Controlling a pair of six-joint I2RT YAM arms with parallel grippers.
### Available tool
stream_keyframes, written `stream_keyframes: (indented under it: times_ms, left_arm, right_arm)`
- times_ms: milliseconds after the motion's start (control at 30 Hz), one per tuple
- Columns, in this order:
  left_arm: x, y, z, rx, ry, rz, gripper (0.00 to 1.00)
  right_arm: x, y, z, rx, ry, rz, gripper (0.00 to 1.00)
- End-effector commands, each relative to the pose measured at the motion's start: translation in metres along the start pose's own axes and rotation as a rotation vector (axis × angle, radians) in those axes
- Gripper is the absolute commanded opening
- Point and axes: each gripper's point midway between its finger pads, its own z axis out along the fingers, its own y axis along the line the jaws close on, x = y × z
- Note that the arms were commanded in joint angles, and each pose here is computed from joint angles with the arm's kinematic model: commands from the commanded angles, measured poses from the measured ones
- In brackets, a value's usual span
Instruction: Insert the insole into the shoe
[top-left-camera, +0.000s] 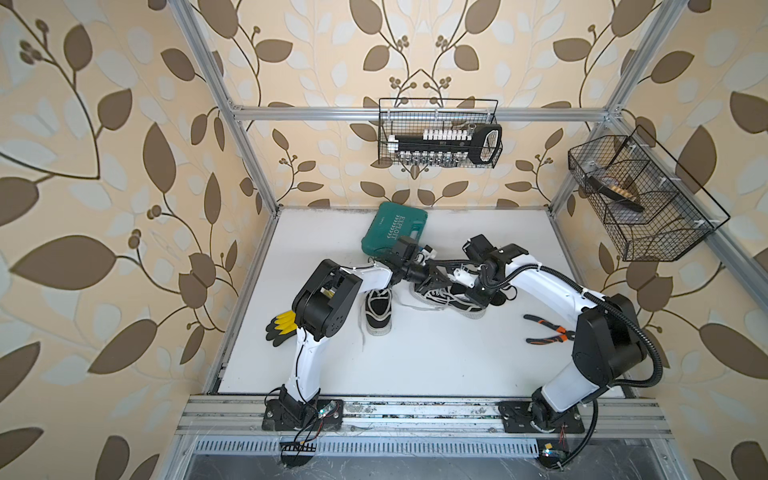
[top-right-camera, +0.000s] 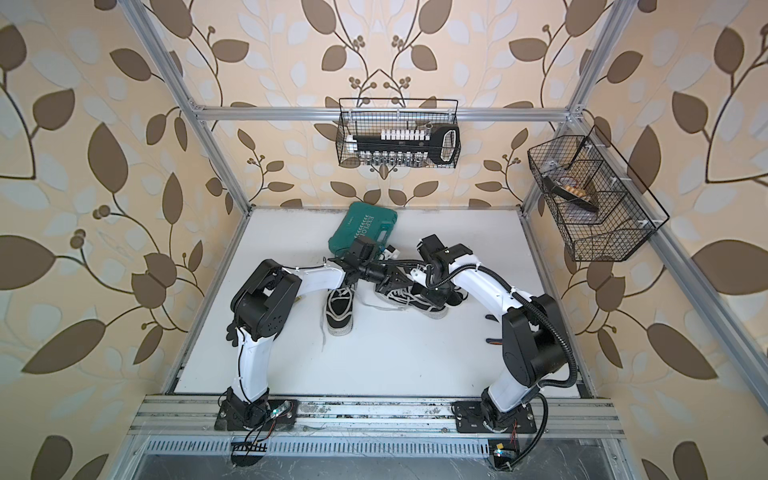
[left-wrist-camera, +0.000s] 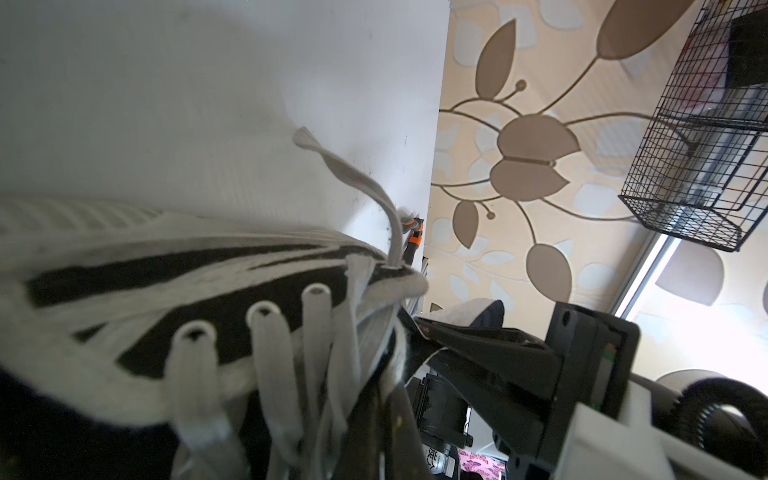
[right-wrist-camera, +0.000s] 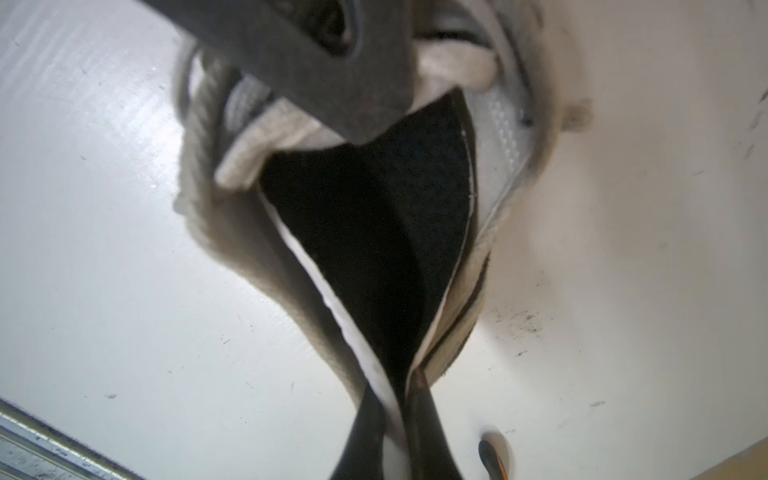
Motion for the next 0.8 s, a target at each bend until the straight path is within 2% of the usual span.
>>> stream_keyframes:
  times_ms: [0,233,433,567,767]
  left_arm:
    - [-0.006,-0.041,-0.009,0.05,-0.03,0.095,0.0]
    - [-0.005,-0.044,-0.009,0.071,-0.032,0.088,0.0]
    - [-0.002,-0.042,-0.011,0.07,-0.039,0.071,0.0]
    - [0.001,-0.044,-0.013,0.05,-0.036,0.08,0.0]
    - [0.0,-0.054,-0.019,0.054,-0.052,0.089,0.0]
  right_arm:
    - [0.0,-0.008,-0.008,0.057,-0.008,0.009,0.0]
    - [-0.022,0.001,-0.01,0.002,-0.145,-0.016,0.0]
    - [-0.033,0.005,0.005,-0.033,-0.181,-0.003,0.0]
    - [-0.031,-0.003,0.011,-0.024,-0.141,0.028,0.0]
    - [-0.014,-0.003,0.0,-0.061,-0.035,0.137,0.0]
